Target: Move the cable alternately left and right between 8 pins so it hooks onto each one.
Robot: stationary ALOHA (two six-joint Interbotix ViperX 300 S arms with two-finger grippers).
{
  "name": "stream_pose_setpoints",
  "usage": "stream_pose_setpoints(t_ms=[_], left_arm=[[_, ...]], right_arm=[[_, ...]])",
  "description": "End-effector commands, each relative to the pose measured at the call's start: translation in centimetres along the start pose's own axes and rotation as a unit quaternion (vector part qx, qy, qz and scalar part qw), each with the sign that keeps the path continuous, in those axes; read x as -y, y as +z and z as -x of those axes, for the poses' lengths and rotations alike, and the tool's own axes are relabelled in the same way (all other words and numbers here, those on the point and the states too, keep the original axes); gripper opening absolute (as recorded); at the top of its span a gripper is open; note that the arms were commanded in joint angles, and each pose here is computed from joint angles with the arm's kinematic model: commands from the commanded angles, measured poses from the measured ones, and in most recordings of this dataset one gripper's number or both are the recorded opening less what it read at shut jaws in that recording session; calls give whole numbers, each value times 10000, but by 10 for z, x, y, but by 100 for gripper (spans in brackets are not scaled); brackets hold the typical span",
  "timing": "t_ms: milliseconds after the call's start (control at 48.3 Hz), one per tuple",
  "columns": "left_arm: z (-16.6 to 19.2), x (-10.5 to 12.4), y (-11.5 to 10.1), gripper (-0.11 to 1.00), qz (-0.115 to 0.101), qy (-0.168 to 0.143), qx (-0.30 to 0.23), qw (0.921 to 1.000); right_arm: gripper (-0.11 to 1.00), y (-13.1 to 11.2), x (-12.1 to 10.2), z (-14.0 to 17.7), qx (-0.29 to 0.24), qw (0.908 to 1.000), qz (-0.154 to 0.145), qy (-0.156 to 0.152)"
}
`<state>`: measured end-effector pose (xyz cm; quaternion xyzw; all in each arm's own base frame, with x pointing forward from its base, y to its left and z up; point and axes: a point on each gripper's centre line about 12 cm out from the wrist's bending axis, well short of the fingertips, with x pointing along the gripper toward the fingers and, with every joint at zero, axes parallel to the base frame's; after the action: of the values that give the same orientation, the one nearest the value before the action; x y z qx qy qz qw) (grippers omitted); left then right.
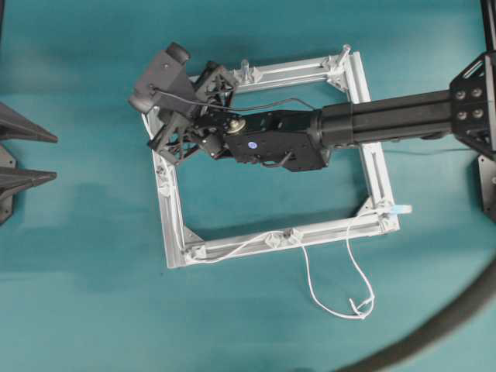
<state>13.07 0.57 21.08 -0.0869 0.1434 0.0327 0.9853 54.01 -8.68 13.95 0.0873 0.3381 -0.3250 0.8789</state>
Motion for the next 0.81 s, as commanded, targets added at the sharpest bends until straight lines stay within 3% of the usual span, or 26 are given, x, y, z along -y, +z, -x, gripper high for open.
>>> stream_pose_setpoints(t_ms=[0, 207, 787], left_arm=[[0, 1, 4, 78, 34, -18, 43, 10000], [0, 1, 4, 78, 34, -18, 43, 10000], [0, 1, 4, 78, 34, -18, 43, 10000]], right_arm=[[14, 20, 5, 30, 175, 9997, -164, -7], [14, -2, 30, 52, -76, 9993, -276, -221], [14, -47, 73, 110, -375, 9985, -398, -23]])
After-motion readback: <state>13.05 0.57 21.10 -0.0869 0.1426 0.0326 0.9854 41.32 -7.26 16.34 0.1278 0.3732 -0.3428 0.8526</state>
